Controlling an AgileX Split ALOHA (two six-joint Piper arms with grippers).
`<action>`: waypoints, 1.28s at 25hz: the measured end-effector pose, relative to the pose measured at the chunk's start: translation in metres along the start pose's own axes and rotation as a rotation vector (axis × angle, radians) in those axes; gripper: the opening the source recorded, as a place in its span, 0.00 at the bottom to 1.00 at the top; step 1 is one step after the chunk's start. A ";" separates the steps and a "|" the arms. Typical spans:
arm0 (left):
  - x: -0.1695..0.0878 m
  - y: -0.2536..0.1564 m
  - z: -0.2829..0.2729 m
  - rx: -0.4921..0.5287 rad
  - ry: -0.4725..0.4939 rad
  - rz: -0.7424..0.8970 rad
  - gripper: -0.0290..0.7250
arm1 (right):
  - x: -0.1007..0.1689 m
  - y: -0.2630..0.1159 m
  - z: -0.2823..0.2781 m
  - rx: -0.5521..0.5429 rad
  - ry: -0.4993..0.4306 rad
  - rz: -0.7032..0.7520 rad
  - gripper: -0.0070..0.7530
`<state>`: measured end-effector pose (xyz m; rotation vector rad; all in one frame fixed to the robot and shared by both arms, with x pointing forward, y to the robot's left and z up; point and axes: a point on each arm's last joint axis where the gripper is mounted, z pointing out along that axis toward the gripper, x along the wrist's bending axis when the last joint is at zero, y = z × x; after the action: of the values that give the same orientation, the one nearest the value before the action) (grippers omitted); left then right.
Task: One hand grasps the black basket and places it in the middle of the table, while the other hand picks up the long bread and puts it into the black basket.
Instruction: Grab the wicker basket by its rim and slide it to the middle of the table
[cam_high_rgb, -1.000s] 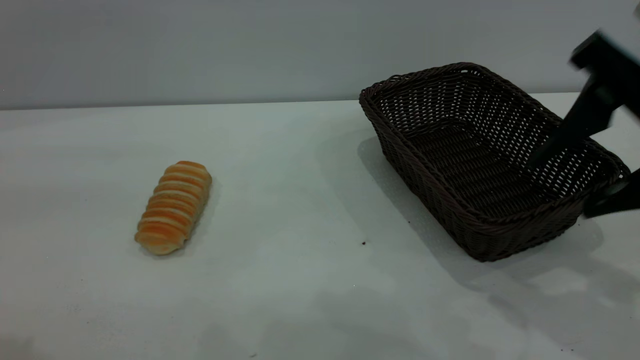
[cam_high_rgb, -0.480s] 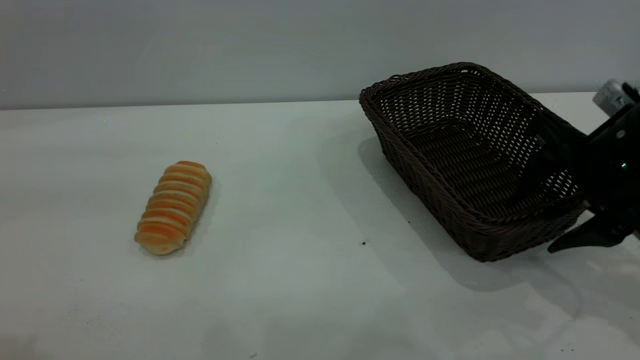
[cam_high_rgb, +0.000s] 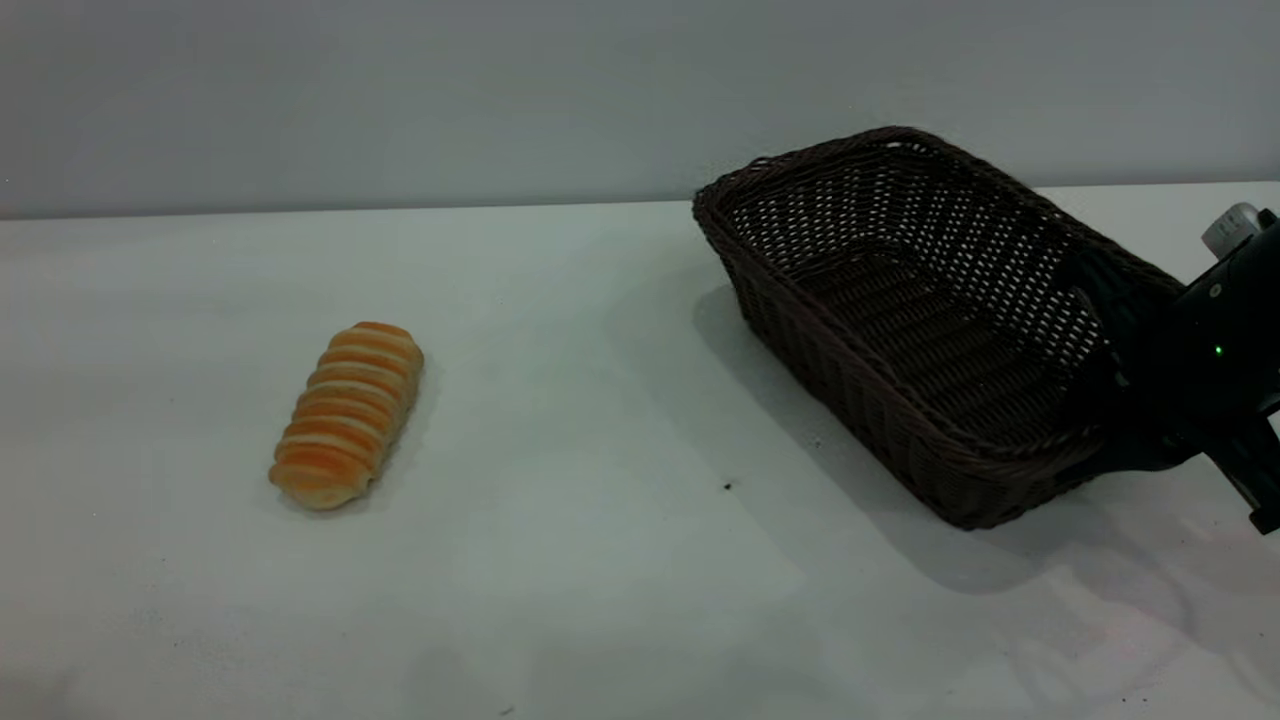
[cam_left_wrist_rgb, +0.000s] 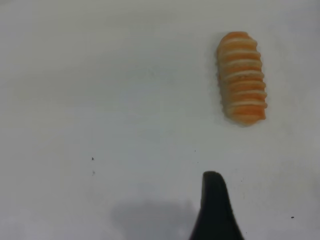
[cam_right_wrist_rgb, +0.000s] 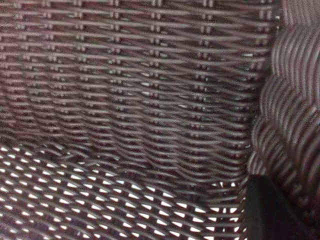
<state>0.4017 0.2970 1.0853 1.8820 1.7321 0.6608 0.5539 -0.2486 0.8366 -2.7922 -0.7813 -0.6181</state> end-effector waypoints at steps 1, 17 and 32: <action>0.000 0.000 0.000 -0.001 0.000 0.000 0.79 | 0.001 0.000 0.000 0.005 0.003 -0.009 0.13; 0.000 0.006 0.000 -0.066 0.003 0.000 0.79 | 0.104 0.010 -0.006 0.361 0.052 -0.996 0.13; -0.002 0.019 0.053 0.019 -0.048 -0.072 0.79 | 0.108 0.012 0.031 0.334 0.024 -1.080 0.43</action>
<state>0.4506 0.2920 1.0573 1.8233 1.7728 0.5697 0.6551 -0.2013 0.8550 -1.8746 -2.1437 -0.5539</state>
